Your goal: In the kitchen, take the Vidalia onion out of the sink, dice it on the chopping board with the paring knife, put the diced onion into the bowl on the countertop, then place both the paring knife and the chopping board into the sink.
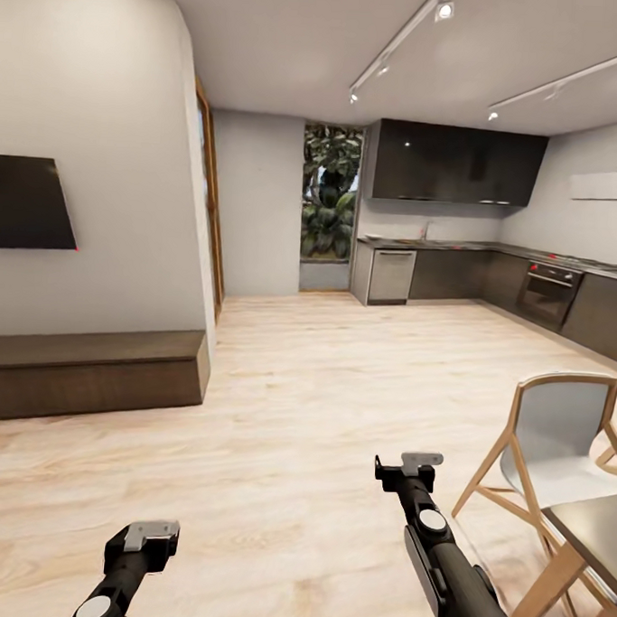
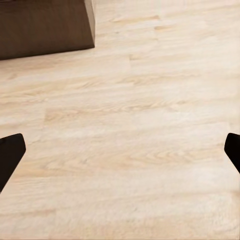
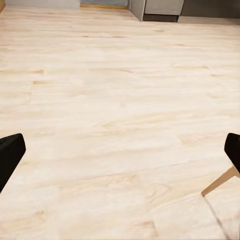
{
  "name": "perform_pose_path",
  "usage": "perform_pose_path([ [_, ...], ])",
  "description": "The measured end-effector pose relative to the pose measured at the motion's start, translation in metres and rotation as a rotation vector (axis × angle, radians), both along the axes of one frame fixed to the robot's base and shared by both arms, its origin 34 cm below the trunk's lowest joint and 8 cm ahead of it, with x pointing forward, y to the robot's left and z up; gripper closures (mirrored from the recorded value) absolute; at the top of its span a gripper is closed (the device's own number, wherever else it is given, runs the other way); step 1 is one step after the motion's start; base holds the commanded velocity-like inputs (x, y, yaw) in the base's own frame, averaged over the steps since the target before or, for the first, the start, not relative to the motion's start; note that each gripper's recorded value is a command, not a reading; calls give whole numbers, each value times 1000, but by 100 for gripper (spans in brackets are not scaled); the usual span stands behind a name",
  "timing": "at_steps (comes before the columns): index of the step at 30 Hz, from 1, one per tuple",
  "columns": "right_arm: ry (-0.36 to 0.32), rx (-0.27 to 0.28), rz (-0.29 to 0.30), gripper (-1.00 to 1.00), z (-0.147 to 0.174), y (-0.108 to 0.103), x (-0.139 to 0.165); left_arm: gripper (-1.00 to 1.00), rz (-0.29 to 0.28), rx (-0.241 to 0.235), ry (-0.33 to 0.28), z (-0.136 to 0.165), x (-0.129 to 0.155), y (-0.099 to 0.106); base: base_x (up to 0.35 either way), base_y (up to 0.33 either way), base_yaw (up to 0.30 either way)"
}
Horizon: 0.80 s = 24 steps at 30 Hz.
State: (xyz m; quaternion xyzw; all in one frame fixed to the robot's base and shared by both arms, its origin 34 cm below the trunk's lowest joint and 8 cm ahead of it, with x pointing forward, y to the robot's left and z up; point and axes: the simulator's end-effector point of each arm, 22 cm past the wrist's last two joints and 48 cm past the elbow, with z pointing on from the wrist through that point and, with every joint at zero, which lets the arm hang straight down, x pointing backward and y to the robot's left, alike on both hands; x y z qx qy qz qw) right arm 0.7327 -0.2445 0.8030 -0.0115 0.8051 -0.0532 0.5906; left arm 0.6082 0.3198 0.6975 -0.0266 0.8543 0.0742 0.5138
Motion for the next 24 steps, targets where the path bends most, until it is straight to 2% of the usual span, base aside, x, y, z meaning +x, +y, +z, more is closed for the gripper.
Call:
perform_pose_path([
  [24, 0, 0, 0, -100, 0, 0, 0, -100, 0, 0, -2, 1, 0, 0, 327, 0, 0],
])
